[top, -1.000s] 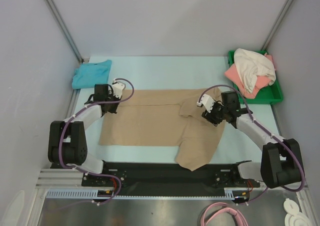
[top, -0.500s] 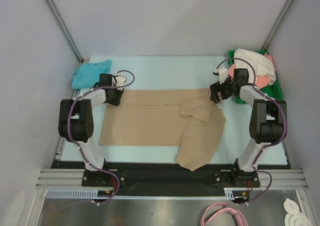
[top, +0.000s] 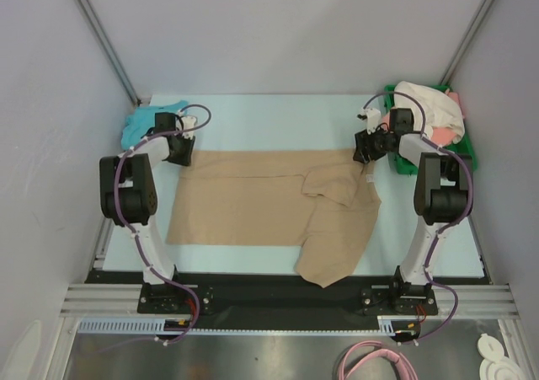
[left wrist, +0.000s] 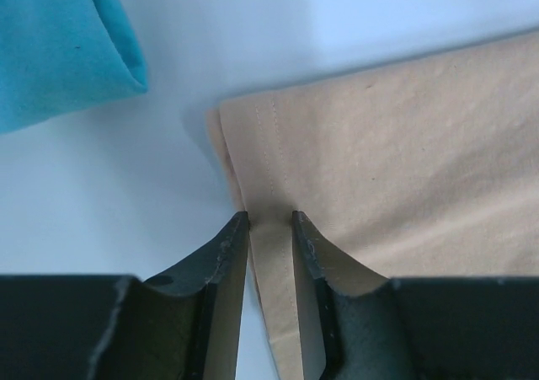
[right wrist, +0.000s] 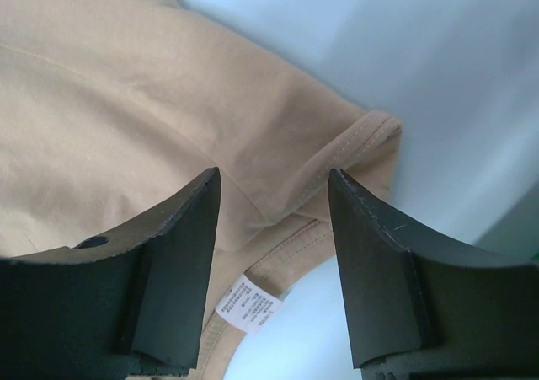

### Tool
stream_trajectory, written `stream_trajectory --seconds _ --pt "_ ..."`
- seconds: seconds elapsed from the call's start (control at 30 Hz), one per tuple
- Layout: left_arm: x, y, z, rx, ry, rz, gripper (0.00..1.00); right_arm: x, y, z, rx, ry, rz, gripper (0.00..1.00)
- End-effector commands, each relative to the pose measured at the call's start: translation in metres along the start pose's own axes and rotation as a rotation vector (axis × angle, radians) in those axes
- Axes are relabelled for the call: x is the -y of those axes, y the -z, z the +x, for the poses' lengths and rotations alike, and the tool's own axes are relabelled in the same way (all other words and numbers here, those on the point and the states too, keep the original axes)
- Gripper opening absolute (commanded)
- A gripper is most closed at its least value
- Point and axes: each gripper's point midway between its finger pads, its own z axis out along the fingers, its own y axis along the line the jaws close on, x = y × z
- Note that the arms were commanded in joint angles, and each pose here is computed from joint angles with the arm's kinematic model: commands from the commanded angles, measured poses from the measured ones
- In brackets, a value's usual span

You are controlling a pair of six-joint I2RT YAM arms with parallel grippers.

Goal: Fold and stack the t-shirts
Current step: Fold the tshirt

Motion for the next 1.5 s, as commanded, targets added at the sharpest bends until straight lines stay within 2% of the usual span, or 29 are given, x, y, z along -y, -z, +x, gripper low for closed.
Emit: stream_trajectory --seconds 0.0,0.07,0.13,0.17,0.2,0.23,0.27,0.33,0.4,1.03,1.1,1.13,1.17,1.2,1.3,1.47 --pt "-0.003 -0.003 -0.007 -0.014 0.039 0.011 0.32 0.010 -0.002 -0.016 0.024 -0.018 0.009 0.58" --pt "-0.008 -0.006 -0.010 -0.021 0.051 0.014 0.33 0.014 -0.003 -0.021 0.023 -0.019 0.016 0.56" --pt "-0.008 -0.008 -0.010 -0.032 0.060 0.017 0.32 0.014 -0.007 -0.017 0.004 -0.029 0.004 0.42" --pt "-0.008 -0.010 -0.010 -0.035 0.060 0.022 0.28 0.014 -0.008 -0.017 0.002 -0.031 0.003 0.38" --pt "-0.008 -0.010 -0.009 -0.043 0.063 0.026 0.23 0.016 -0.009 -0.018 -0.004 -0.033 0.005 0.25" --pt "-0.009 -0.011 -0.010 -0.043 0.064 0.026 0.11 0.016 -0.011 -0.016 -0.013 -0.038 0.004 0.19" --pt "-0.009 -0.013 -0.009 -0.048 0.068 0.028 0.07 0.018 -0.011 -0.017 -0.015 -0.041 0.008 0.14" --pt "-0.011 -0.014 -0.009 -0.051 0.069 0.029 0.00 0.020 -0.014 -0.016 -0.026 -0.049 0.011 0.07" --pt "-0.011 -0.014 -0.009 -0.051 0.069 0.029 0.00 0.023 -0.015 -0.017 -0.036 -0.053 0.017 0.00" --pt "-0.020 -0.024 -0.037 -0.053 0.080 0.030 0.00 0.048 -0.028 -0.027 -0.060 -0.065 0.052 0.00" --pt "-0.018 -0.023 -0.036 -0.053 0.084 0.045 0.00 0.045 -0.026 -0.024 -0.060 -0.080 0.048 0.13" --pt "-0.015 -0.019 -0.034 -0.049 0.088 0.053 0.01 0.045 -0.008 -0.035 -0.012 -0.095 0.070 0.21" --pt "-0.015 -0.019 -0.034 -0.049 0.088 0.053 0.01 0.046 -0.008 -0.034 -0.011 -0.097 0.073 0.21" --pt "-0.015 -0.019 -0.036 -0.038 0.085 0.051 0.00 0.050 -0.004 -0.039 0.015 -0.097 0.090 0.29" --pt "-0.013 -0.017 -0.032 -0.043 0.084 0.055 0.00 0.047 0.006 -0.040 0.009 -0.110 0.101 0.33" --pt "-0.010 -0.015 -0.030 -0.038 0.089 0.067 0.00 0.042 0.011 -0.030 -0.035 -0.121 0.092 0.34"
